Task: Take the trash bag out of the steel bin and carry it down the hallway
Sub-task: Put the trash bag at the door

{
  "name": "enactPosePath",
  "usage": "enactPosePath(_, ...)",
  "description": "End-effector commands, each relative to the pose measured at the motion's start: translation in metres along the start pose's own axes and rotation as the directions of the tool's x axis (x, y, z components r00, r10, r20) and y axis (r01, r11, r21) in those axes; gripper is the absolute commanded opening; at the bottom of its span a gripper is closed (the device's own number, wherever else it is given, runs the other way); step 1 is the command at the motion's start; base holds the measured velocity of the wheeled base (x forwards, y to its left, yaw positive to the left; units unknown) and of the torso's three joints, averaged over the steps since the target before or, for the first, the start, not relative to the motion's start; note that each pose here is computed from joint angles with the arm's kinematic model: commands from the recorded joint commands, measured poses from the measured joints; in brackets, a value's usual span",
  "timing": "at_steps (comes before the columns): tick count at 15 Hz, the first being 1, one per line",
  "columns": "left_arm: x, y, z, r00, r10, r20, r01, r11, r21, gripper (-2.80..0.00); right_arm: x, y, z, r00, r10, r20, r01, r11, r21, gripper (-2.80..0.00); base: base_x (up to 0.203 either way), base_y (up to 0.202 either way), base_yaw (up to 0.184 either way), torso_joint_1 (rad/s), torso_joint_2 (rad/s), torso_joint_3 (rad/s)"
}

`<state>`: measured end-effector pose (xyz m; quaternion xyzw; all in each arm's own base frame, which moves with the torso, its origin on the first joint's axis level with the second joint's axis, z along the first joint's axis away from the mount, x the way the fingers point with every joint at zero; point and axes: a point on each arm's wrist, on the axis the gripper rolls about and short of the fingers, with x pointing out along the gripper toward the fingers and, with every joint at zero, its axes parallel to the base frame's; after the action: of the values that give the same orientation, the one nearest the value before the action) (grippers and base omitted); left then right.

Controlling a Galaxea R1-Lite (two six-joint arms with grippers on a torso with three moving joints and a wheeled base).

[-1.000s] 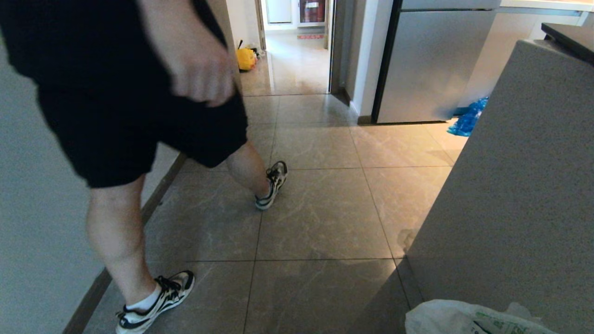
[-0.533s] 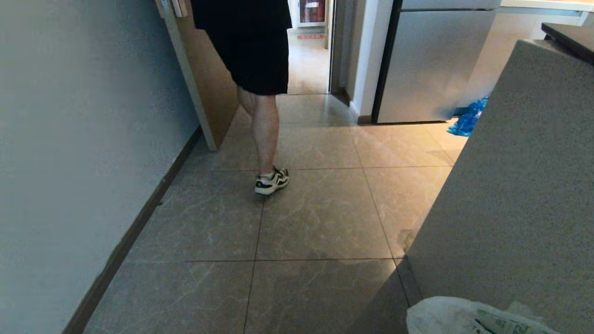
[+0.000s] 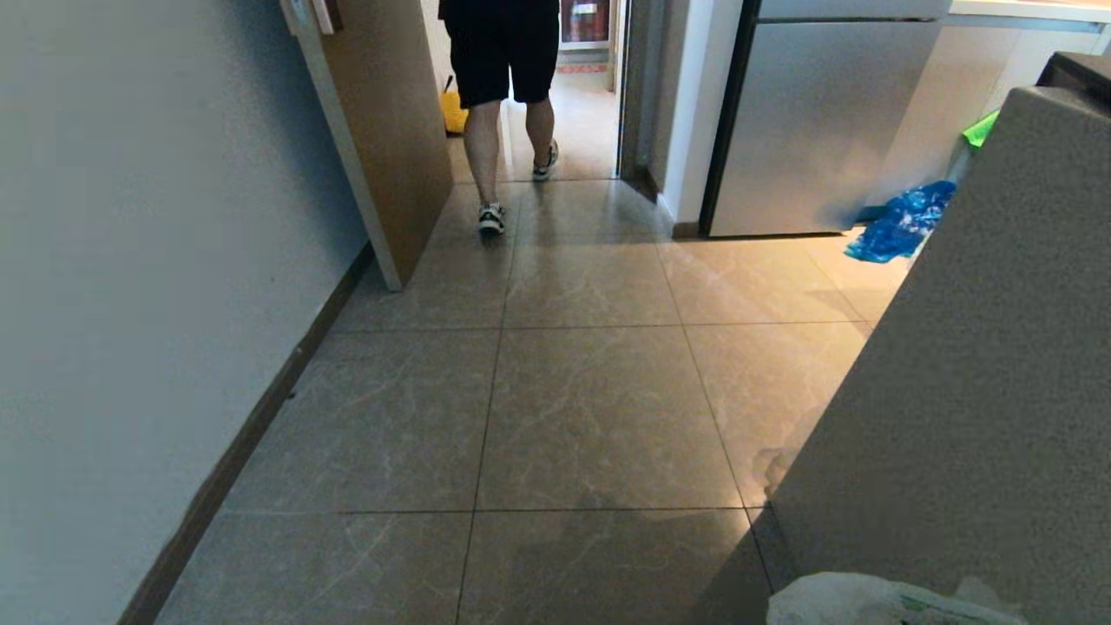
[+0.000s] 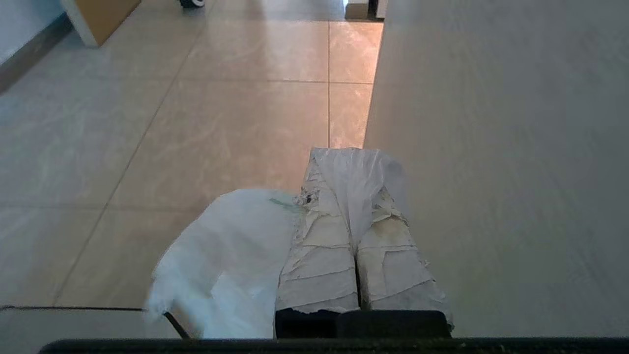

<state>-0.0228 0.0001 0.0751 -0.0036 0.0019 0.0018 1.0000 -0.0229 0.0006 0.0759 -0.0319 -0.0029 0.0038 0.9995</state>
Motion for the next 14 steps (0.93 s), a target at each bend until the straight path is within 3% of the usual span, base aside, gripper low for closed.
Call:
enactPosePath(1, 0.0, 0.0, 0.0001, 1.0, 0.001, 0.001, -0.001, 1.0, 0.0, -2.8, 0.0001, 0.0, 0.0001, 1.0, 0.001, -0.001, -0.001, 1.0, -0.001, -2.8, 0.186, 0.0, -0.004, 0.006, 0.0, 0.002)
enactPosePath(14, 0.0, 0.0, 0.0001, 1.0, 0.001, 0.001, -0.001, 1.0, -0.002, -2.8, 0.0001, 0.0, 0.0001, 1.0, 0.0, -0.001, 0.0, 1.0, -0.001, -2.8, 0.19, 0.0, 0.0, 0.002, 0.0, 0.003)
